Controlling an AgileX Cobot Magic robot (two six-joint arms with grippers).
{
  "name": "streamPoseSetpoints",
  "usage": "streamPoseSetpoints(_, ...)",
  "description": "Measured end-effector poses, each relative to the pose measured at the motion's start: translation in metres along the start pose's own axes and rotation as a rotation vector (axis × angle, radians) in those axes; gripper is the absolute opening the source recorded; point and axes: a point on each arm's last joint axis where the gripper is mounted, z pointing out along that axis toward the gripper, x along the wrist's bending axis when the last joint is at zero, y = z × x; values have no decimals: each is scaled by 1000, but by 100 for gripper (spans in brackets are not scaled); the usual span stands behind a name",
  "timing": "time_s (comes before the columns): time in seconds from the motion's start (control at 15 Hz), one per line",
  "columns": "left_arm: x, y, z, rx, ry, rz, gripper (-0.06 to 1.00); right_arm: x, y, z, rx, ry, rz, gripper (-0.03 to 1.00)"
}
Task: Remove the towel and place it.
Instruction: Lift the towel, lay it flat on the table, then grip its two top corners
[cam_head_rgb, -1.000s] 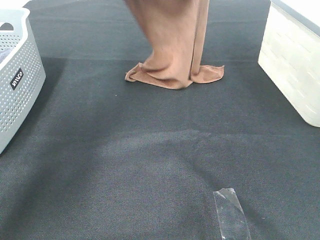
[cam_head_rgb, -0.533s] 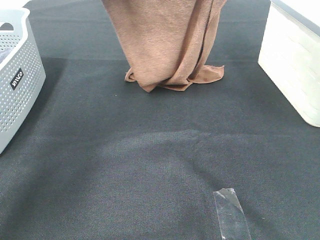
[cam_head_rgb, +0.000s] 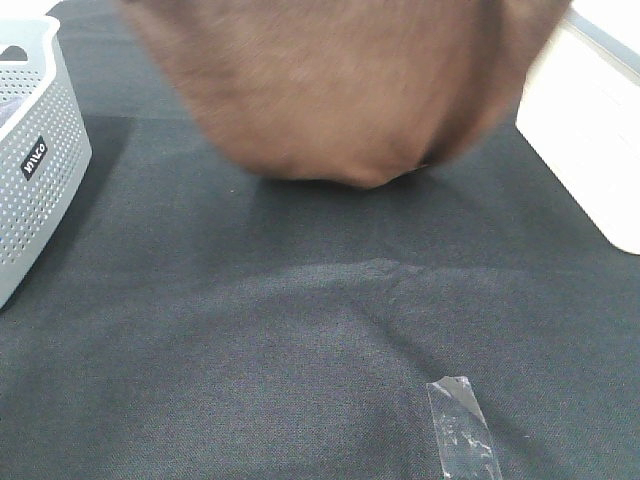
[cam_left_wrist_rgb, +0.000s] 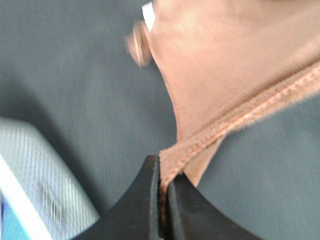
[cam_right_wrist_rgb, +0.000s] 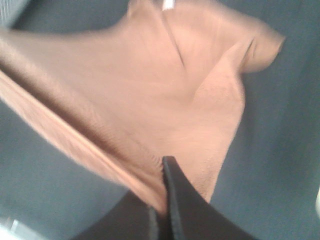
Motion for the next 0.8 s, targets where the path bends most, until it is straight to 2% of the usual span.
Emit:
streamPoseSetpoints(0.07, -6, -15, -14, -1, -10, 1, 0, 3, -17, 0, 29, 2, 5, 0)
streamPoseSetpoints(0.13, -19, -40, -24, 15, -64, -10, 0, 8, -42, -1, 62, 8, 11, 0)
streamPoseSetpoints(0.2, -24, -48, -28, 18, -89, -19, 0, 10, -51, -2, 72, 12, 13, 0)
streamPoseSetpoints(0.27, -31, -62, -32, 23, -133, -26, 0, 14, -68, -4, 87, 19, 17, 0)
streamPoseSetpoints(0.33, -44, -82, -35, 35, -208, -32, 0, 19, -93, -7, 106, 32, 25, 0)
streamPoseSetpoints(0.6, -74, -132, -27, 99, -401, -89, 0, 33, -161, -15, 115, 50, 33, 0)
streamPoseSetpoints(0.8, -89, -162, -21, 145, -481, -142, 0, 41, -196, -21, 85, 48, 28, 0)
